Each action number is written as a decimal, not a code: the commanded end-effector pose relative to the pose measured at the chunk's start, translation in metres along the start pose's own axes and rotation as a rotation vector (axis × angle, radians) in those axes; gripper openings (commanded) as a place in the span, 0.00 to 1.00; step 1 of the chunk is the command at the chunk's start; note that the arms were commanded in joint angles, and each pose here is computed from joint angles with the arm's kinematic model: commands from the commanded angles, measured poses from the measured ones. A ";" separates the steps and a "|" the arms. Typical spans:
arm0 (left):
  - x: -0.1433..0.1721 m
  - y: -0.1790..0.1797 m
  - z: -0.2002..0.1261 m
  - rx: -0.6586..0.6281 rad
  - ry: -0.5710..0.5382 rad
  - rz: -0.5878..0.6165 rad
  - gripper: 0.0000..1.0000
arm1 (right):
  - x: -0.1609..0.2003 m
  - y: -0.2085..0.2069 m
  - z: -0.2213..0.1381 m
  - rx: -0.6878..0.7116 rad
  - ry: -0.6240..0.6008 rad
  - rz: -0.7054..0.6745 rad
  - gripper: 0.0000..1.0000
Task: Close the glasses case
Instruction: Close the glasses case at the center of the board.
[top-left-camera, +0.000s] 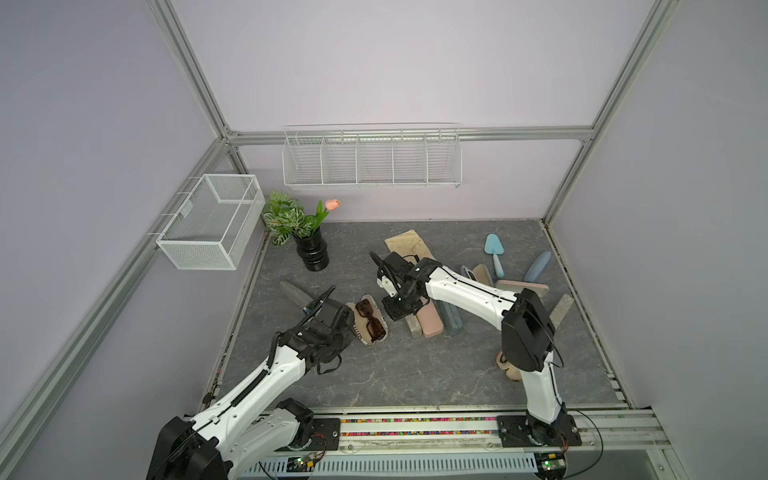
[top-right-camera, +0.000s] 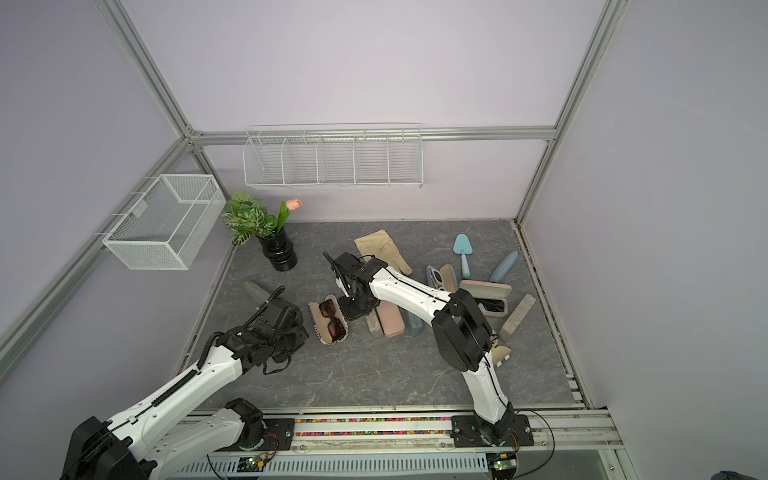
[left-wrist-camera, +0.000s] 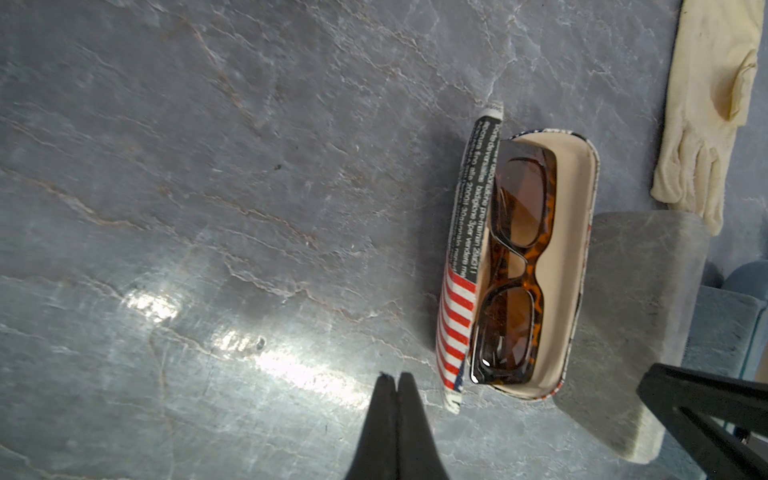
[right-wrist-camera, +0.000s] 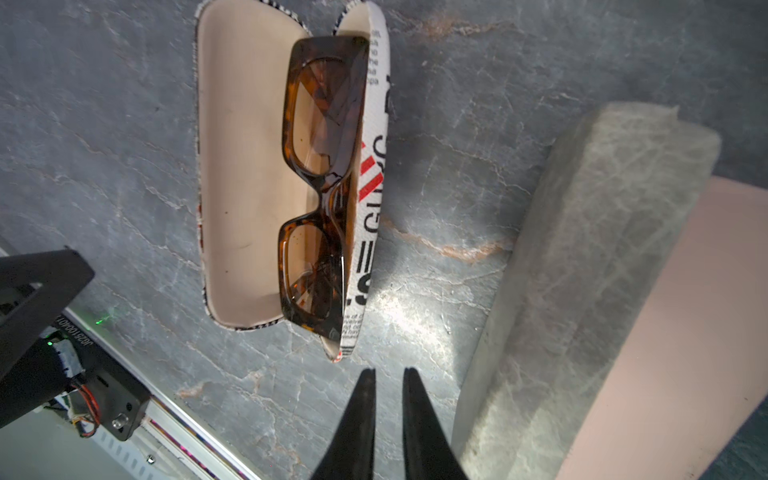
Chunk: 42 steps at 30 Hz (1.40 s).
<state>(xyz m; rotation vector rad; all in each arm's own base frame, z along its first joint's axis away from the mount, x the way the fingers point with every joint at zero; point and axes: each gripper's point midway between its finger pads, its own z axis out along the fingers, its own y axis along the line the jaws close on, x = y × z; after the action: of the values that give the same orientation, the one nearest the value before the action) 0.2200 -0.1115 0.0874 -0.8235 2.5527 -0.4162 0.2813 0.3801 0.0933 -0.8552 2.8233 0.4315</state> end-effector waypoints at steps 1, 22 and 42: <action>-0.002 0.002 0.003 0.012 -0.006 -0.033 0.02 | -0.002 0.000 0.003 0.016 0.007 -0.009 0.18; 0.007 -0.014 0.054 -0.034 0.115 -0.014 0.01 | -0.003 -0.006 0.039 0.055 0.070 0.000 0.22; -0.001 -0.050 0.066 0.027 0.134 0.043 0.00 | -0.011 0.033 0.049 -0.051 0.065 -0.040 0.24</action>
<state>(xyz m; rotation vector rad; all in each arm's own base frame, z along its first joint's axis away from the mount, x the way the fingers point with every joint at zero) 0.2552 -0.1443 0.0330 -0.7813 2.7365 -0.4064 0.2934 0.4049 0.0516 -0.8885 2.8686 0.3560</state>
